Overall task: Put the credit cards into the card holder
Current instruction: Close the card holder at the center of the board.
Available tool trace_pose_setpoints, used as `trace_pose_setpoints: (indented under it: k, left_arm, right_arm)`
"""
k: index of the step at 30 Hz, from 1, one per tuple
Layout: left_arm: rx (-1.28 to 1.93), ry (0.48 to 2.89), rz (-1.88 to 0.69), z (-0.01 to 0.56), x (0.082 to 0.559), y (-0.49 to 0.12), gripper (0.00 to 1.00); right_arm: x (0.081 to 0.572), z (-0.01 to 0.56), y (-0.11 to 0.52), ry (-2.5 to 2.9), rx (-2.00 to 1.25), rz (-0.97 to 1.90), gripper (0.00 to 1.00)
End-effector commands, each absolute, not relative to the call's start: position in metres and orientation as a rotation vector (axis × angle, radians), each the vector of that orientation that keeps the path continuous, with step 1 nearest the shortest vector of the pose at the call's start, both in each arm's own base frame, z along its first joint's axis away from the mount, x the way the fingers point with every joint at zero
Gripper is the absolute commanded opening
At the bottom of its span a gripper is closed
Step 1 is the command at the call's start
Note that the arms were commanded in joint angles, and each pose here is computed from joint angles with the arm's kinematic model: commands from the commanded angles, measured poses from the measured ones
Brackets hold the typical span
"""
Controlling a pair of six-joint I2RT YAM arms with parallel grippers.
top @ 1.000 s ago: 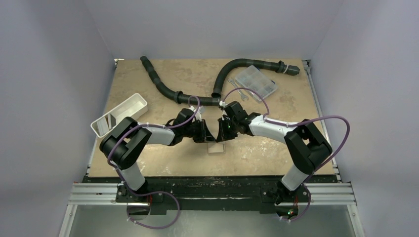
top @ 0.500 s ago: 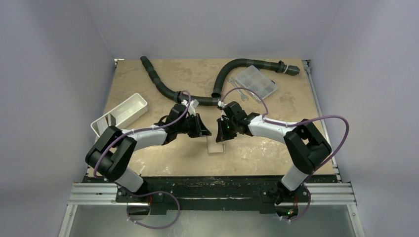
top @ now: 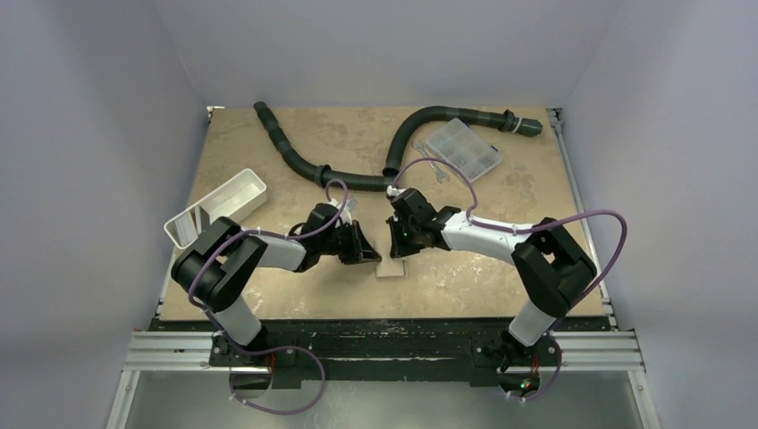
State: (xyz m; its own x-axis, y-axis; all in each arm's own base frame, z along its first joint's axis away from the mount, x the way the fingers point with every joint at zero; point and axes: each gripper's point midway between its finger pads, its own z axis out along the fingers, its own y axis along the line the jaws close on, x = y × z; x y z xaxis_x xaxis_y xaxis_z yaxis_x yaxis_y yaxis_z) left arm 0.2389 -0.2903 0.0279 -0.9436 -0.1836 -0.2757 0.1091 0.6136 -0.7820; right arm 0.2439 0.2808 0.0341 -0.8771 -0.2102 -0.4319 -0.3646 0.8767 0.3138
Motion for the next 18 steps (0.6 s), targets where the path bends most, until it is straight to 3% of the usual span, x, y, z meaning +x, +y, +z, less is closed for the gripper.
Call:
trace_pose_setpoints:
  k: [1, 7, 18]
  left_arm:
    - [-0.081, 2.502, -1.26, 0.021, 0.235, -0.295, 0.0]
    - [-0.099, 2.493, -1.274, 0.02, 0.233, -0.295, 0.0]
    - [-0.125, 2.471, -1.298, 0.019, 0.23, -0.294, 0.0]
  right_arm:
    - [0.2, -0.02, 0.244, 2.877, -0.378, 0.23, 0.0]
    - [0.192, -0.036, 0.248, 2.882, -0.313, 0.063, 0.0]
    - [0.184, -0.043, 0.294, 2.907, -0.324, 0.02, 0.0]
